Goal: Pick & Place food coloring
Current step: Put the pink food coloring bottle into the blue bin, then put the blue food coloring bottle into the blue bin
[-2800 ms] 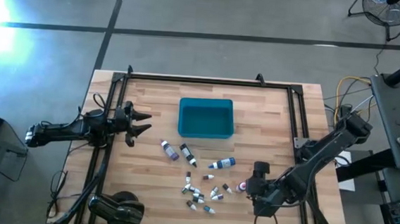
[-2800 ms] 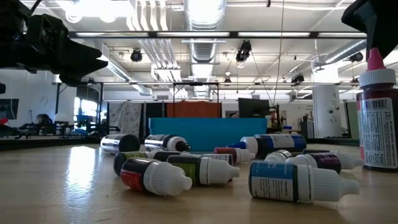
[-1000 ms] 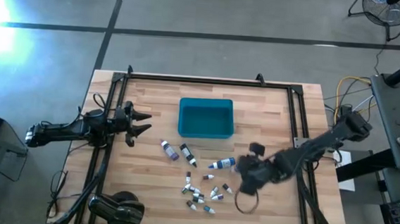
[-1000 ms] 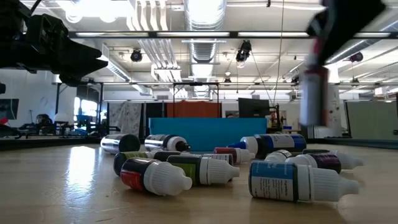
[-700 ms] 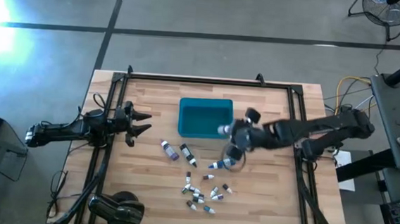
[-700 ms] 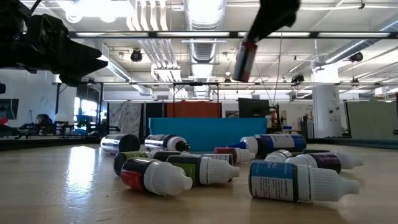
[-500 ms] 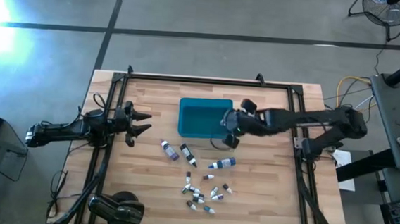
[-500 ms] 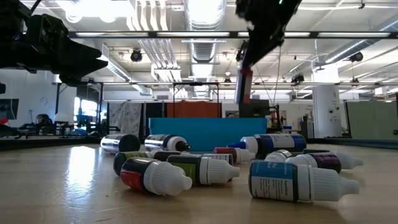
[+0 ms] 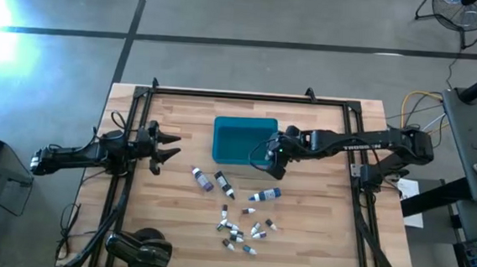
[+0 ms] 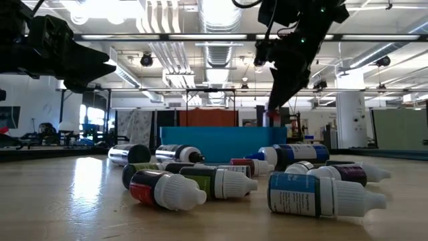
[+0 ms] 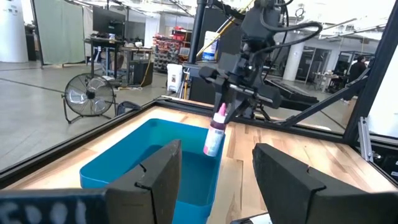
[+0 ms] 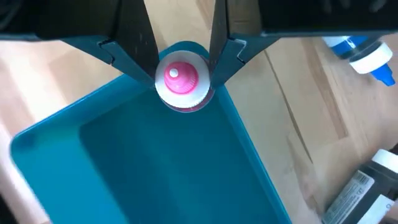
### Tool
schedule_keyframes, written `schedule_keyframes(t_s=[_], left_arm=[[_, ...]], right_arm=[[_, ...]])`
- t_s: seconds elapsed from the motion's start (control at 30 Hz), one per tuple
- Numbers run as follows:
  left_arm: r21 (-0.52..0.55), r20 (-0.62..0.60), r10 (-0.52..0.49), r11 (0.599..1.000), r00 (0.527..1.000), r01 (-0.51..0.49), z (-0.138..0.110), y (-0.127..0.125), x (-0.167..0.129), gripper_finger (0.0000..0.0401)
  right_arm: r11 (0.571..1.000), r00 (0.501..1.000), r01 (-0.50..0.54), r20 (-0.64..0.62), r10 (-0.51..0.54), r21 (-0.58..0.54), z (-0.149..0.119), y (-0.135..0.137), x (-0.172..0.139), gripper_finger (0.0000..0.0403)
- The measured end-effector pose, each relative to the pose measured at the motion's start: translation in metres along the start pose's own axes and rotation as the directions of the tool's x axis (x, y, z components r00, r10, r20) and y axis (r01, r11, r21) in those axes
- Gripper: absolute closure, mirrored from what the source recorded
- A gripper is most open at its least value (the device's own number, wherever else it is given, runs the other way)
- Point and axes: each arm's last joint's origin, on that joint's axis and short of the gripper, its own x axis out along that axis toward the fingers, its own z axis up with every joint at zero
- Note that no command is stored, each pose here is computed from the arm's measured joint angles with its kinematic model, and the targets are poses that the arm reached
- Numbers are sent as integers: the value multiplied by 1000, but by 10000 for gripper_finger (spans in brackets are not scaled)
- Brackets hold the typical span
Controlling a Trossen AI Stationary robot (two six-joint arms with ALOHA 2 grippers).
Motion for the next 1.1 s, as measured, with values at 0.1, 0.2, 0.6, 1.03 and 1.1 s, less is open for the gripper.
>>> schedule_keyframes(t_s=[0.1, 0.2, 0.6, 1.03, 1.1], left_arm=[[0, 0, 0, 1000, 1000, 0, 0, 0, 0, 225], [0, 0, 0, 1000, 1000, 0, 0, 0, 0, 225], [0, 0, 0, 1000, 1000, 0, 0, 0, 0, 225], [0, 0, 0, 1000, 1000, 0, 0, 0, 0, 225], [0, 0, 0, 1000, 1000, 0, 0, 0, 0, 225]], right_arm=[[1000, 1000, -28, -11, 29, 12, -4, 0, 4, 289], [999, 999, -35, -18, 35, 11, -7, 0, 6, 280], [999, 999, -39, -16, 38, -15, -5, 1, 2, 184], [846, 975, -219, -92, 200, -486, -42, 45, -45, 138], [783, 963, -265, -119, 241, -563, -50, 61, -42, 139]])
